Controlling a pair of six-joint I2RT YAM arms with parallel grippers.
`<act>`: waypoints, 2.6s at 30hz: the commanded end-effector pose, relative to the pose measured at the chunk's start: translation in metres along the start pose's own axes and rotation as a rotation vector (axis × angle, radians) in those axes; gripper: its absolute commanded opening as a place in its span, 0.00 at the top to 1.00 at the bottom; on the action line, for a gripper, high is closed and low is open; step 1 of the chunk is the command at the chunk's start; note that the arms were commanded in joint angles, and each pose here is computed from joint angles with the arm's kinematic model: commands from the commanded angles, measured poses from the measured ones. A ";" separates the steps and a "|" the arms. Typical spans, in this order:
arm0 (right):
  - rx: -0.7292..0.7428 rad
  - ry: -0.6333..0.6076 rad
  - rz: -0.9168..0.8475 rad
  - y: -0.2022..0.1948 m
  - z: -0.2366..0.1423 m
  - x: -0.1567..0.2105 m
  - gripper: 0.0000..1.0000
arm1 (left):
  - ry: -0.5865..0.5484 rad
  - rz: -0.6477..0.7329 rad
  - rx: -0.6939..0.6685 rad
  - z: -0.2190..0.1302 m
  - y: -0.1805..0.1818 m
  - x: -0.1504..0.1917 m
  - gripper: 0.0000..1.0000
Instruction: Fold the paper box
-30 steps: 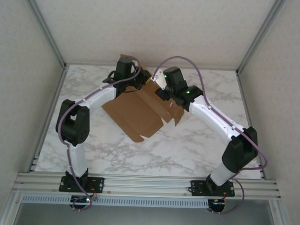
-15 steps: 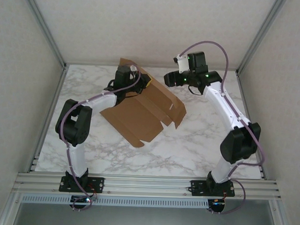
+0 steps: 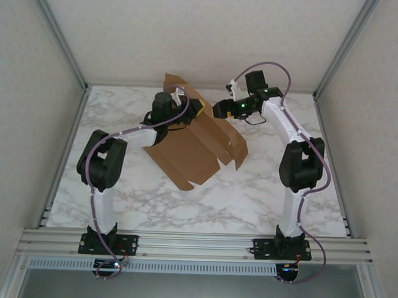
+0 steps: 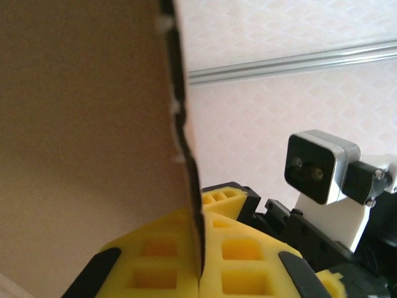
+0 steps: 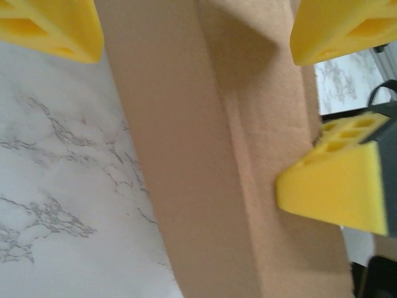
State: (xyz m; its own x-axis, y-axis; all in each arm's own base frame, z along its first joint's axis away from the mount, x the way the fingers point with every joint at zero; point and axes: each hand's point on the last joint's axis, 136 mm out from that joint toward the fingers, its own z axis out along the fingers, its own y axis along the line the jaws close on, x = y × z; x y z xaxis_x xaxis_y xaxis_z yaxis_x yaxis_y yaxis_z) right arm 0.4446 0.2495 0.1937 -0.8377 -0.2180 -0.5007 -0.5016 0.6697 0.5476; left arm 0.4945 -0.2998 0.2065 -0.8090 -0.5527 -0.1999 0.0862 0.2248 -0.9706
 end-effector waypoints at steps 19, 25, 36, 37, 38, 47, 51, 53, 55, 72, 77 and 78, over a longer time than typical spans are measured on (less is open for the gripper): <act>0.115 0.079 0.083 -0.049 0.016 0.022 0.53 | 0.066 0.016 0.119 0.033 0.025 -0.001 1.00; 0.143 0.029 0.048 -0.045 0.004 0.016 0.68 | 0.055 0.030 0.117 0.029 0.021 -0.002 1.00; 0.230 -0.194 0.007 -0.005 -0.065 -0.017 0.27 | -0.165 -0.006 0.096 -0.015 0.002 -0.018 1.00; 0.255 -0.230 0.021 -0.003 -0.075 -0.018 0.27 | -0.196 -0.025 0.102 -0.022 0.000 -0.020 1.00; 0.294 -0.268 0.038 -0.004 -0.085 -0.020 0.27 | -0.221 -0.044 0.107 -0.027 -0.002 -0.022 1.00; 0.387 -0.371 0.260 -0.004 -0.122 0.014 0.41 | -0.510 -0.294 0.088 -0.078 0.018 -0.023 1.00; 0.289 -0.384 0.288 0.013 -0.122 0.033 0.44 | -0.597 -0.241 0.103 -0.094 0.006 -0.025 1.00; 0.265 -0.391 0.293 0.017 -0.122 0.039 0.45 | -0.619 -0.229 0.139 -0.102 -0.001 -0.023 1.00; 0.222 -0.372 0.297 0.022 -0.117 0.045 0.46 | -0.646 -0.232 0.171 -0.110 -0.003 -0.018 1.00; 0.194 -0.425 0.190 0.042 -0.123 0.078 0.47 | -0.622 -0.004 0.191 -0.153 0.020 0.053 1.00; 0.212 -0.428 0.184 0.043 -0.128 0.077 0.48 | -0.632 -0.040 0.185 -0.159 0.038 0.063 1.00; 0.216 -0.430 0.183 0.044 -0.130 0.077 0.48 | -0.636 -0.046 0.186 -0.160 0.039 0.064 1.00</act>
State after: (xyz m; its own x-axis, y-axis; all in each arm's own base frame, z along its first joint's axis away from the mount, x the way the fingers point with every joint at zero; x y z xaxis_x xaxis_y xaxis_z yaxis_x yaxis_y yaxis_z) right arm 0.3313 0.1704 0.2538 -0.7520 0.2074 -0.6257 -0.2315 0.8056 0.5453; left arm 0.3594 -0.2075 0.1626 -0.3697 -0.9158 -0.1570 0.1326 0.1152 -0.9845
